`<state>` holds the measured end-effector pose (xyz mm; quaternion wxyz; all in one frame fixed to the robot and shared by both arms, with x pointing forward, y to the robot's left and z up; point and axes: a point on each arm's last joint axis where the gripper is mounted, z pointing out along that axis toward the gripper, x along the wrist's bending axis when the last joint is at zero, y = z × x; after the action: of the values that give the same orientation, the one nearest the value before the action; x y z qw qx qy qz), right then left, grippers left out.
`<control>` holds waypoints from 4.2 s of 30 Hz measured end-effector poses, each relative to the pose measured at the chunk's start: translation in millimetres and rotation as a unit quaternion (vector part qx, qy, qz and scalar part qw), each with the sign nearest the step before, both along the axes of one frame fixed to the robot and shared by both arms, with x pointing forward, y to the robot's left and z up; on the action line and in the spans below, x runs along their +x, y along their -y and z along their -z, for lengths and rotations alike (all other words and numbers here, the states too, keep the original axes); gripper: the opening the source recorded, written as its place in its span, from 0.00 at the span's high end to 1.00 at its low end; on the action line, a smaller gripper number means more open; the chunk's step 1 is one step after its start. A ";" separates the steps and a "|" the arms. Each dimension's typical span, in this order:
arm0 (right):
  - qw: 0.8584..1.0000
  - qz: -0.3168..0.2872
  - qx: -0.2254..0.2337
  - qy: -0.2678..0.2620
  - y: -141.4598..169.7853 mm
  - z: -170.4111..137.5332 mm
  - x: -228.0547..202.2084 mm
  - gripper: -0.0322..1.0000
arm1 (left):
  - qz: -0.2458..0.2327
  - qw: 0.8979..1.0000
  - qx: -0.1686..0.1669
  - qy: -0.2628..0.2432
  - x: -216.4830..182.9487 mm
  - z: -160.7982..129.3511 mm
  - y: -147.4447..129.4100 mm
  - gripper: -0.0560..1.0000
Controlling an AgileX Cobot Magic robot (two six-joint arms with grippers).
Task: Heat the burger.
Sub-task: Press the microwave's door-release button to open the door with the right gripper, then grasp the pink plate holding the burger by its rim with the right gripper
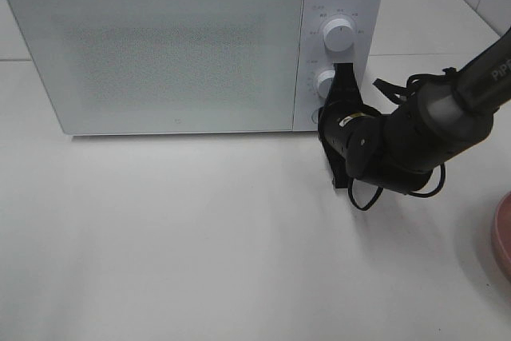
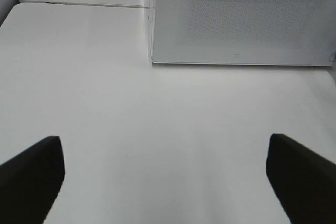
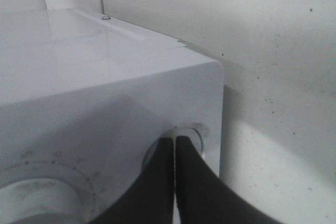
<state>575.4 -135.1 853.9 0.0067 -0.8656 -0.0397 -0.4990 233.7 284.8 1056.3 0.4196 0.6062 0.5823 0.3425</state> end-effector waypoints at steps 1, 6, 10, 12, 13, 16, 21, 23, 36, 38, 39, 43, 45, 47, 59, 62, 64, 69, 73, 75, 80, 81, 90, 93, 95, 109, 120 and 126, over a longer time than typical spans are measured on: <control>1.000 0.000 0.001 0.001 -0.1 -0.4 0.0 0.97 | 0.000 1.000 0.000 0.000 0.0 0.0 0.0 0.01; 1.000 0.001 0.002 0.001 -0.1 -0.6 0.1 0.97 | 0.000 1.000 0.000 0.000 0.0 0.0 0.0 0.01; 1.000 0.001 0.002 0.004 0.1 -1.0 0.4 0.97 | 0.000 1.000 0.000 0.000 0.0 0.0 0.0 0.01; 1.000 0.002 0.002 0.006 -0.2 -1.5 0.9 0.97 | 0.000 1.000 0.000 0.000 0.0 0.0 0.0 0.01; 1.000 0.002 0.003 0.007 -0.5 -1.9 1.3 0.97 | 0.000 1.000 0.000 0.000 0.0 0.0 0.0 0.01; 1.000 0.004 0.005 0.007 -0.9 -2.3 1.8 0.97 | 0.000 1.000 0.000 0.000 0.0 0.0 0.0 0.01; 1.000 0.006 0.007 0.007 -1.7 -2.5 1.7 0.97 | 0.000 1.000 0.000 0.000 0.0 0.0 0.0 0.01; 1.000 0.008 0.008 0.007 -2.9 -2.9 1.5 0.97 | 0.000 1.000 0.000 0.000 0.0 0.0 0.0 0.01; 1.000 0.024 0.014 0.006 -8.6 1.8 6.9 0.97 | 0.000 1.000 0.000 0.000 0.0 0.0 0.0 0.01; 1.000 0.026 0.014 0.006 -10.1 3.5 7.5 0.97 | 0.000 1.000 0.000 0.000 0.0 0.0 0.0 0.01; 1.000 0.027 0.010 0.010 -10.9 3.5 7.5 0.97 | 0.000 1.000 0.000 0.000 0.0 0.0 0.0 0.01; 0.999 0.030 0.006 0.014 -10.3 3.6 8.1 0.97 | 0.000 1.000 0.000 0.000 0.0 0.0 0.0 0.01; 0.999 0.038 0.005 0.017 -9.5 2.6 9.2 0.97 | 0.000 1.000 0.000 0.000 0.0 0.0 0.0 0.01; 0.999 0.042 0.002 0.017 -9.2 1.9 10.3 0.97 | 0.000 1.000 0.000 0.000 0.0 0.0 0.0 0.01; 0.997 0.072 0.000 0.011 -19.0 8.0 19.3 0.97 | 0.000 1.000 0.000 0.000 0.0 0.0 0.0 0.01; 0.997 0.073 -0.001 0.010 -18.9 7.8 19.4 0.97 | 0.000 1.000 0.000 0.000 0.0 0.0 0.0 0.01; 0.997 0.073 -0.002 0.011 -19.4 7.4 19.8 0.97 | 0.000 1.000 0.000 0.000 0.0 0.0 0.0 0.01; 0.997 0.073 -0.003 0.008 -19.8 7.5 19.7 0.97 | 0.000 1.000 0.000 0.000 0.0 0.0 0.0 0.01; 0.997 0.073 -0.001 0.006 -20.1 7.7 19.7 0.97 | 0.000 1.000 0.000 0.000 0.0 0.0 0.0 0.01; 0.997 0.073 -0.001 0.004 -20.2 8.0 19.6 0.97 | 0.000 1.000 0.000 0.000 0.0 0.0 0.0 0.01; 0.997 0.071 -0.001 0.003 -21.3 8.1 18.4 0.97 | 0.000 1.000 0.000 0.000 0.0 0.0 0.0 0.01; 0.997 0.071 -0.001 0.003 -21.3 8.1 18.4 0.97 | 0.000 1.000 0.000 0.000 0.0 0.0 0.0 0.01; 0.999 0.039 -0.003 -0.013 -17.9 3.1 16.0 0.97 | 0.000 1.000 0.000 0.000 0.0 0.0 0.0 0.01; 1.000 0.025 -0.008 -0.016 -16.0 1.0 14.9 0.97 | 0.000 1.000 0.000 0.000 0.0 0.0 0.0 0.01; 1.000 0.020 -0.010 -0.015 -15.6 0.4 14.2 0.97 | 0.000 1.000 0.000 0.000 0.0 0.0 0.0 0.01; 0.997 -0.050 -0.037 -0.042 -5.8 -15.9 -15.5 0.97 | 0.000 1.000 0.000 0.000 0.0 0.0 0.0 0.01; 0.972 -0.174 -0.142 -0.069 0.3 -33.9 -41.8 0.97 | 0.000 1.000 0.000 0.000 0.0 0.0 0.0 0.01; 0.912 -0.324 -0.241 -0.069 -5.3 -52.5 -55.1 0.97 | 0.000 1.000 0.000 0.000 0.0 0.0 0.0 0.01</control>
<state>520.3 -129.9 906.4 -0.0385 -0.8127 -0.4364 -0.3841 233.7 284.8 1056.3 0.4196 0.6062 0.5823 0.3425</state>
